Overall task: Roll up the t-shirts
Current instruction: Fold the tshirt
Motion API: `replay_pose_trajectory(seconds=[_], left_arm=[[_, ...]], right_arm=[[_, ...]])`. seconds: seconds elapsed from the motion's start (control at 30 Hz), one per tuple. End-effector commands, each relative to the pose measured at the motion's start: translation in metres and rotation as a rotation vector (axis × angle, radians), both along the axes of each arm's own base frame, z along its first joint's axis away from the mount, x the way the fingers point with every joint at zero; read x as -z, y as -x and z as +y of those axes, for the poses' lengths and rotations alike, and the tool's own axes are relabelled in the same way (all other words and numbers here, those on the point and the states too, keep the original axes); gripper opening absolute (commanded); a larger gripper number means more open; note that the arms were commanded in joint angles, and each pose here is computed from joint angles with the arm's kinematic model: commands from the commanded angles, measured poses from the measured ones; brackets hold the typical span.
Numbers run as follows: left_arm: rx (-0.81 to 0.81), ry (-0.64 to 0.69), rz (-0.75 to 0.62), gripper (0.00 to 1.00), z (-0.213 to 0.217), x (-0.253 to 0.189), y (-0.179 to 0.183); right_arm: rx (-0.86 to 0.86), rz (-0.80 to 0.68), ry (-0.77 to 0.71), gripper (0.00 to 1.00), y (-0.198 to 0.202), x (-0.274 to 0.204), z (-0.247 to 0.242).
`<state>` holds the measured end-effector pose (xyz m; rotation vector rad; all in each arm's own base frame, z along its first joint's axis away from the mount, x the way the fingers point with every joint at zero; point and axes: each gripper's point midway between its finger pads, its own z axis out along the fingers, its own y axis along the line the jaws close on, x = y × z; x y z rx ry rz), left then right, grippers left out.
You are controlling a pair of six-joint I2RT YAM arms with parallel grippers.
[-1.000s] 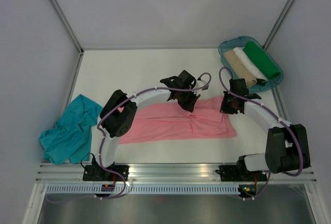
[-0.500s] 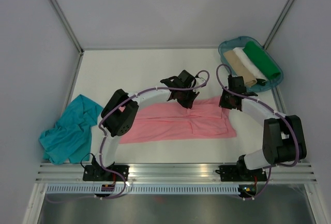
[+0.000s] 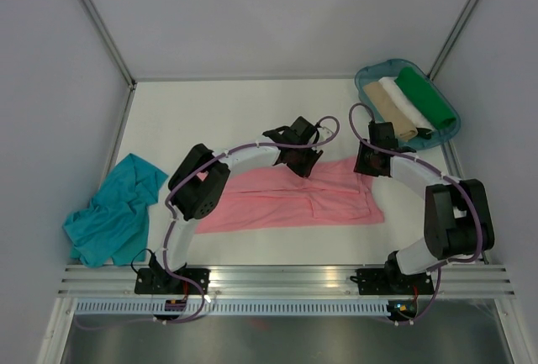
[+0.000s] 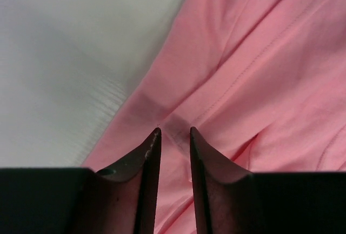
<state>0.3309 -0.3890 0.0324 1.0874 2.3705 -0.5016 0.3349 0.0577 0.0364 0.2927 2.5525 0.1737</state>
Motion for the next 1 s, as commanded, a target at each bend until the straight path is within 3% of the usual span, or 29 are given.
replay_pose_trajectory(seconds=[0.0,0.1,0.23,0.43,0.67,0.97], left_arm=[[-0.056,-0.009,-0.066,0.34,0.004,-0.011,-0.016],[-0.054,0.019,-0.108,0.34,0.003,-0.035,-0.019],[-0.015,0.058,-0.13,0.33,0.002,-0.062,-0.013],[0.076,0.07,-0.029,0.22,-0.009,-0.046,0.023],[0.086,-0.037,0.027,0.16,0.003,0.001,0.031],[0.098,-0.097,-0.013,0.17,0.019,0.009,0.027]], right_arm=[[0.031,-0.097,0.04,0.36,-0.018,-0.03,-0.009],[0.05,-0.142,0.044,0.35,-0.013,-0.045,-0.012],[0.004,-0.148,-0.058,0.2,0.004,-0.047,0.014],[-0.002,-0.077,-0.213,0.01,0.026,-0.025,0.042],[0.058,0.015,-0.139,0.0,0.04,0.002,0.027],[0.12,0.151,-0.046,0.0,0.066,0.039,0.003]])
